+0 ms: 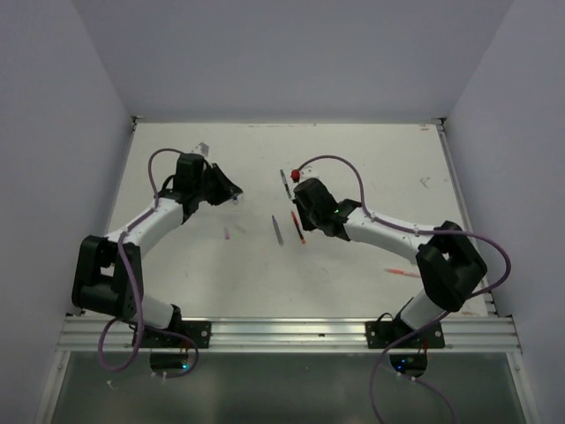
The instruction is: Open the pen caps
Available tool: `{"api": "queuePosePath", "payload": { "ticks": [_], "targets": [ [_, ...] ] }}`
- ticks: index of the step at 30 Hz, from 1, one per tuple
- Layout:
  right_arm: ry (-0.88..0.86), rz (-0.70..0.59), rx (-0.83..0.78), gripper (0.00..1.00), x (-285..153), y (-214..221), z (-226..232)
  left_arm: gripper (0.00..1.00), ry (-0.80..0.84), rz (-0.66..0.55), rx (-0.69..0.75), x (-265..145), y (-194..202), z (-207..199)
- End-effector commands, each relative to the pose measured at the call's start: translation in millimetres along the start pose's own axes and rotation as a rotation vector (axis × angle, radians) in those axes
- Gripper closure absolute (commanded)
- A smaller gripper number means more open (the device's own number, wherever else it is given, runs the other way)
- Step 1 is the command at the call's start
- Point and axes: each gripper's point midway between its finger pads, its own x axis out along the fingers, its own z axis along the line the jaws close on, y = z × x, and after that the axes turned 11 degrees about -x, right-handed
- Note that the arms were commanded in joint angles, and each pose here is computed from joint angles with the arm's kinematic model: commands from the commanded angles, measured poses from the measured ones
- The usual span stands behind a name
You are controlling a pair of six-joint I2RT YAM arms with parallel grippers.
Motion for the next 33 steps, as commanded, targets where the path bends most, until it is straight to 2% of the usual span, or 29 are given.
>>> {"api": "queuePosePath", "payload": {
  "ticks": [1, 3, 6, 11, 18, 28, 33],
  "targets": [
    [-0.178, -0.040, 0.078, 1.00, -8.3, -18.1, 21.9, 1.00, -0.207, -0.099, 0.103, -25.5, -5.7, 54.1],
    [-0.222, -0.043, 0.084, 1.00, -6.4, -21.1, 31.0, 1.00, -0.301, -0.170, 0.118, -40.1, -12.4, 74.2],
    [-0.343, -0.061, 0.120, 1.00, -4.9, -34.7, 62.3, 1.00, -0.409, -0.212, 0.118, -52.9, -11.2, 101.9],
    [-0.365, -0.048, 0.154, 1.00, 6.6, -48.9, 94.6, 1.00, -0.508, -0.205, 0.121, -59.3, -2.2, 130.4],
    [-0.265, 0.029, 0.191, 1.00, 44.4, -34.1, 99.4, 0.95, -0.457, -0.102, 0.108, -43.8, 27.2, 144.5],
    [-0.223, 0.040, 0.166, 1.00, 68.8, -24.4, 100.4, 0.78, -0.407, -0.042, 0.106, -28.9, 42.0, 149.2],
    [-0.200, 0.054, 0.155, 0.98, 77.5, -18.8, 101.6, 0.66, -0.418, -0.034, 0.100, -28.7, 46.0, 154.7]
  ]
}}
